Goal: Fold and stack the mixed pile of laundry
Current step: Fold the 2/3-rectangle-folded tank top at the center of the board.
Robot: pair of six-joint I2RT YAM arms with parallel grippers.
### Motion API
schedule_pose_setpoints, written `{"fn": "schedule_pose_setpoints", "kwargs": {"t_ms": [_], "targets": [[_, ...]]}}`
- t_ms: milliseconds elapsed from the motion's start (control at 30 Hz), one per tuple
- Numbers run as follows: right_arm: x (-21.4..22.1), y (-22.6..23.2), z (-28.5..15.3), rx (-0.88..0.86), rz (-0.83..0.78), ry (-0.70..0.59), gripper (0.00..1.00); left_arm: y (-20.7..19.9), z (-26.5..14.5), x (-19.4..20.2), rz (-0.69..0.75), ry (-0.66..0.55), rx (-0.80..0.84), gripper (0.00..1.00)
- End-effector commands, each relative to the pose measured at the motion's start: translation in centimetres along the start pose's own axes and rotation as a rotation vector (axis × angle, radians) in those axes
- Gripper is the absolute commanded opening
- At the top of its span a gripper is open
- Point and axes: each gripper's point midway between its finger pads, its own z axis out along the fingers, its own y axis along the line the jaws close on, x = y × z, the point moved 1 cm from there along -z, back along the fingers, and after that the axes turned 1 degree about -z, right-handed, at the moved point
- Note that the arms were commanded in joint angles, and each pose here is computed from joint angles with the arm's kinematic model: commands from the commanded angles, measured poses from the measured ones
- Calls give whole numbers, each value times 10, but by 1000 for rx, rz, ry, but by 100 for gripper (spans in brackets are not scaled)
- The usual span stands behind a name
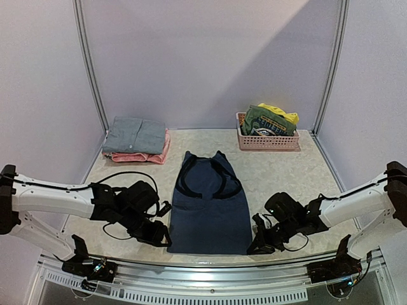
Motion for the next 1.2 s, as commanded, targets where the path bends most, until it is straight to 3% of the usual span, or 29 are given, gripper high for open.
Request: {"fn": "schedule_pose_setpoints", "kwargs": {"t_ms": [0, 300, 767, 967, 1100, 1167], "targets": [[7, -23, 3, 111, 16, 25, 0, -3, 14, 3, 17, 28, 3, 44], [8, -24, 2, 117, 8, 30, 0, -6, 30, 5, 24, 58, 4, 41], [9, -25, 0, 117, 13, 23, 0, 1, 44, 22, 29, 110, -40, 28], [7, -25, 0, 117, 13, 13, 0, 4, 49, 30, 18, 108, -47, 18], [7, -23, 0, 107, 9, 12, 0, 6, 51, 35, 11, 110, -51, 0], [8, -22, 0, 103, 10, 18, 0, 3, 50, 35, 13, 106, -47, 0]]}}
